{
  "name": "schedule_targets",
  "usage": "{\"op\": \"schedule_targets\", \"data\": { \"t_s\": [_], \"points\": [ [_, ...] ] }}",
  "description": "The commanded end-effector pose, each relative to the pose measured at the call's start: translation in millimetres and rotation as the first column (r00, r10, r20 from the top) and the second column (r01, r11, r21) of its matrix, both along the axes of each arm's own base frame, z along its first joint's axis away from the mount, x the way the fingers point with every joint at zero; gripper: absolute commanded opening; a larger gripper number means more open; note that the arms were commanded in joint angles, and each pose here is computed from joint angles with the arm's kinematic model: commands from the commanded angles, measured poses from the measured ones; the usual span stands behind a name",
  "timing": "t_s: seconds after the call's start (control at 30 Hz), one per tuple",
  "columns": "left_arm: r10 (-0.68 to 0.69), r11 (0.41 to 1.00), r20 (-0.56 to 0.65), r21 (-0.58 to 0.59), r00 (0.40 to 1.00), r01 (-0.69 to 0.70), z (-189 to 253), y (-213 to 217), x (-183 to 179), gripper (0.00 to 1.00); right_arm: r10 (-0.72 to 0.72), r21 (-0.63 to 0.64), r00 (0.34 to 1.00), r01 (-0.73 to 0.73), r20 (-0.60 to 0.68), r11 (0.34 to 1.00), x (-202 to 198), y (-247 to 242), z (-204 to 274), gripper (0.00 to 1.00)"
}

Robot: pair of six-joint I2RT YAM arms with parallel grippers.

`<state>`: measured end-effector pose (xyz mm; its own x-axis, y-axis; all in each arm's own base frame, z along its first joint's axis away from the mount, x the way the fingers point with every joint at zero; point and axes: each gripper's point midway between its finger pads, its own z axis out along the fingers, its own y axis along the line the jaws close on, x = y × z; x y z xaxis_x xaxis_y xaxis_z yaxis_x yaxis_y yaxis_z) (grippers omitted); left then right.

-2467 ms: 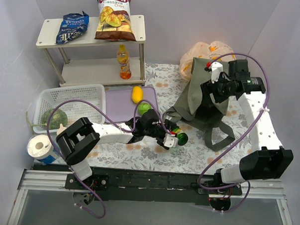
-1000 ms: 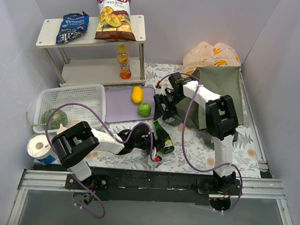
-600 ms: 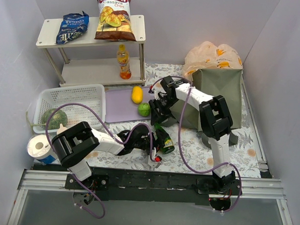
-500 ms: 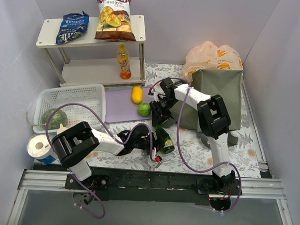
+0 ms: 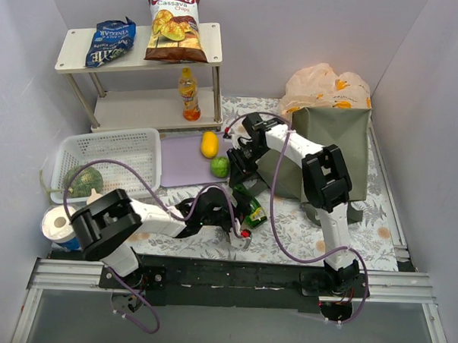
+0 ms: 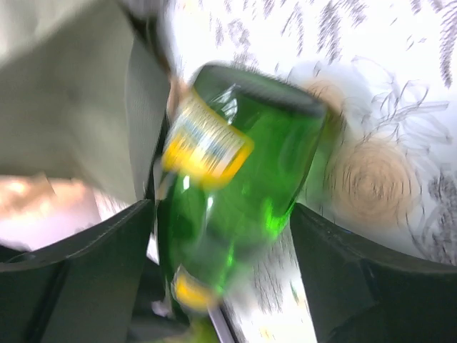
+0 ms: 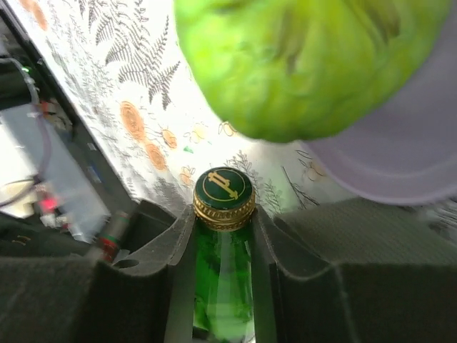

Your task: Untie the knot of the grocery bags and take out the mixed food

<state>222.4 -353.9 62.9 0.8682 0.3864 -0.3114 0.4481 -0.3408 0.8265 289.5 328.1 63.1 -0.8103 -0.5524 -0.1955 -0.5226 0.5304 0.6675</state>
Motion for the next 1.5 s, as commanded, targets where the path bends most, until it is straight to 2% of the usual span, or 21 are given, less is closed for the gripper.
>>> {"op": "schedule_targets", "data": {
  "t_s": [0.0,0.03,0.2,0.3,0.33,0.43,0.47,0.53,0.57,0.6,0.63,0.7,0.73,0.77,0.9,0.93,1.0,1.1,1.2,1.37,1.47],
  "points": [
    [0.201,0.958,-0.165,-0.172,0.965,-0.229,63.2,19.8,6.4,0.81,0.01,0.149,0.965,-0.05,0.261,0.988,28.5,3.2,84.3,0.01],
    [0.209,0.956,-0.209,-0.161,0.955,-0.245,64.7,25.1,0.4,0.98,0.009,0.163,0.963,-0.054,0.268,0.985,27.6,4.0,90.6,0.01],
    [0.261,0.896,-0.404,-0.236,0.877,-0.376,112.5,39.8,-13.1,0.98,-0.01,0.196,0.95,-0.054,0.312,0.979,23.4,-2.2,112.2,0.01],
    [0.28,0.841,-0.586,-0.232,0.76,-0.489,123.7,42.9,-21.0,0.98,-0.05,0.253,0.926,-0.05,0.375,0.966,23.3,-3.8,120.2,0.01],
    [0.288,0.804,-0.693,-0.2,0.661,-0.56,121.0,42.5,-25.2,0.98,-0.072,0.28,0.924,-0.039,0.377,0.959,15.4,-7.7,124.4,0.01],
    [0.311,0.684,-0.816,-0.163,0.487,-0.711,120.3,44.9,-14.3,0.98,-0.136,0.383,0.883,-0.052,0.449,0.922,11.8,-6.4,150.6,0.01],
    [0.282,0.623,-0.88,-0.134,0.381,-0.771,118.6,46.1,-13.1,0.98,-0.133,0.382,0.897,-0.044,0.422,0.923,-1.1,-11.9,133.1,0.01],
    [0.229,0.573,-0.922,-0.133,0.313,-0.809,117.2,52.0,-9.6,0.98,-0.179,0.462,0.834,-0.1,0.522,0.881,-3.4,-12.0,156.0,0.01],
    [0.201,0.563,-0.94,-0.12,0.277,-0.818,114.9,52.4,-11.5,0.98,-0.191,0.468,0.838,-0.084,0.511,0.88,-12.0,-17.2,139.3,0.01],
    [0.179,0.585,-0.945,-0.121,0.273,-0.802,112.3,50.3,-16.9,0.98,-0.211,0.484,0.823,-0.087,0.528,0.871,-15.0,-19.3,137.1,0.01],
    [0.145,0.582,-0.946,-0.155,0.29,-0.798,116.2,48.1,-15.9,0.98,-0.265,0.531,0.746,-0.138,0.611,0.836,-8.8,-17.4,160.8,0.01],
    [0.131,0.568,-0.954,-0.15,0.269,-0.809,99.3,52.0,-17.8,0.98,-0.289,0.537,0.724,-0.131,0.626,0.834,-13.1,-22.6,151.6,0.01],
    [0.087,0.567,-0.951,-0.197,0.297,-0.799,106.2,47.7,-16.5,0.98,-0.329,0.552,0.673,-0.141,0.662,0.822,-8.2,-23.5,164.8,0.01],
    [0.089,0.57,-0.958,-0.175,0.272,-0.803,94.6,45.7,-16.8,0.98,-0.35,0.561,0.661,-0.131,0.664,0.818,-7.0,-24.7,167.2,0.01],
    [0.024,0.614,-0.974,-0.164,0.226,-0.772,86.5,24.9,-20.1,0.98,-0.42,0.586,0.56,-0.15,0.714,0.796,-0.8,-29.3,190.9,0.01],
    [-0.034,0.637,-0.969,-0.209,0.243,-0.742,97.2,17.2,-23.7,0.98,-0.428,0.589,0.545,-0.157,0.721,0.792,-0.7,-30.4,196.4,0.01],
    [-0.073,0.669,-0.97,-0.22,0.232,-0.71,92.7,9.8,-30.6,0.98,-0.431,0.591,0.541,-0.159,0.722,0.791,-1.6,-30.2,197.4,0.01],
    [-0.142,0.652,-0.961,-0.27,0.236,-0.708,96.3,3.3,-27.9,0.98,-0.424,0.59,0.549,-0.163,0.72,0.791,-10.4,-31.6,194.1,0.01],
    [-0.11,0.565,-0.968,-0.248,0.227,-0.787,84.9,8.9,-8.1,0.98,-0.418,0.583,0.57,-0.136,0.707,0.801,-18.3,-35.3,178.8,0.01],
    [-0.052,0.522,-0.952,-0.283,0.3,-0.805,67.6,9.1,10.9,0.98,-0.418,0.582,0.576,-0.126,0.702,0.803,-36.8,-37.2,159.5,0.01],
    [0.002,0.504,-0.957,-0.25,0.291,-0.827,53.1,9.5,20.3,0.98,-0.428,0.593,0.561,-0.145,0.708,0.792,-42.5,-36.3,155.9,0.01]
  ]
}}
